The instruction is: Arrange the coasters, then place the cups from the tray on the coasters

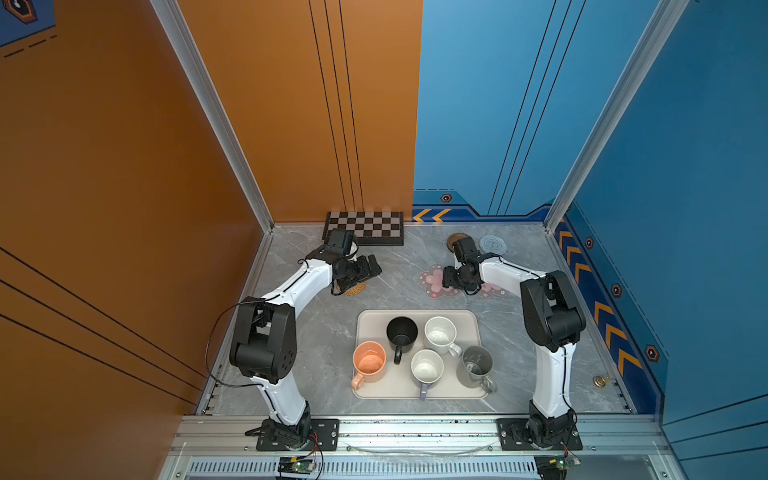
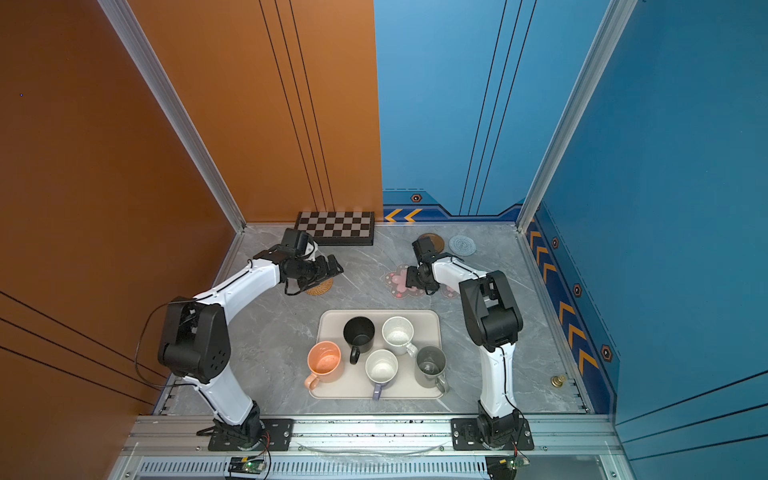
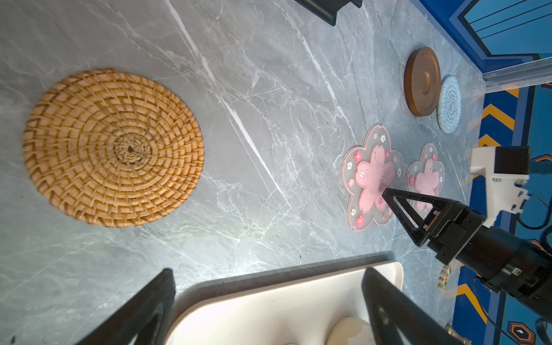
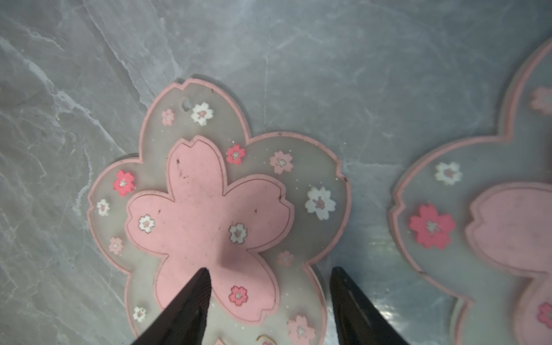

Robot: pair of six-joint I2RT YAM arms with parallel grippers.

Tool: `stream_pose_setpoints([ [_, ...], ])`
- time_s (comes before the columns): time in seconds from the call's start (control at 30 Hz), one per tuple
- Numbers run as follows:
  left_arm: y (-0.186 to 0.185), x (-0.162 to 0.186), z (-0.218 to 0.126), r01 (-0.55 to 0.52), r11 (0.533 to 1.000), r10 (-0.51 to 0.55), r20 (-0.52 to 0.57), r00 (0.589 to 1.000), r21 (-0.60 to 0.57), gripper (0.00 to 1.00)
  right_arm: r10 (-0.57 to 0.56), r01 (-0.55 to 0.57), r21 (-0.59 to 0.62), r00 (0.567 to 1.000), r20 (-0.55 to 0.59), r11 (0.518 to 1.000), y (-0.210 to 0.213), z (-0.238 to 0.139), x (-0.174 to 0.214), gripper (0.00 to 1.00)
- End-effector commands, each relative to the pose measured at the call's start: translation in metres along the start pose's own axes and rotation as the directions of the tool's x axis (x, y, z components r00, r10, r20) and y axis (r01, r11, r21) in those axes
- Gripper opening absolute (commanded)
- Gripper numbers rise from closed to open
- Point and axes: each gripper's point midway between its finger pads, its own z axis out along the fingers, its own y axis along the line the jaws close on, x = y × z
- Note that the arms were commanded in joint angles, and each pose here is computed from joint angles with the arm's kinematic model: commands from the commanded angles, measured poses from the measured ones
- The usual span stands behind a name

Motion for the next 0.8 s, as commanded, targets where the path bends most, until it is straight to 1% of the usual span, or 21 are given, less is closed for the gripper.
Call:
stream_pose_setpoints([
  [0.0, -0.003, 0.002, -0.009, -0.022, 1.000, 0.022, 0.007, 1.000, -0.011, 0.98, 0.013, -0.008, 0.038, 0.992, -0.122, 0.999, -0.006, 0.011, 0.041, 0.66],
  [0.17, -0.002, 0.004, -0.012, -0.024, 1.000, 0.024, 0.011, 1.000, -0.013, 0.98, 0.010, -0.003, 0.057, 0.991, -0.131, 0.998, -0.009, 0.011, 0.044, 0.66],
  [0.23, -0.002, 0.004, -0.013, -0.026, 1.000, 0.026, 0.010, 1.000, -0.016, 0.98, 0.007, -0.001, 0.052, 0.994, -0.107, 0.999, -0.007, 0.000, 0.038, 0.66],
  [0.43, 0.003, 0.006, -0.014, -0.031, 0.999, 0.032, 0.004, 0.999, -0.038, 0.98, 0.002, 0.005, 0.077, 0.995, -0.096, 0.997, -0.013, -0.007, 0.034, 0.66],
  [0.77, 0.031, 0.001, -0.020, -0.019, 0.984, 0.023, 0.023, 0.999, -0.176, 0.99, -0.007, 0.009, 0.098, 1.000, -0.021, 0.995, -0.024, -0.042, 0.012, 0.67],
])
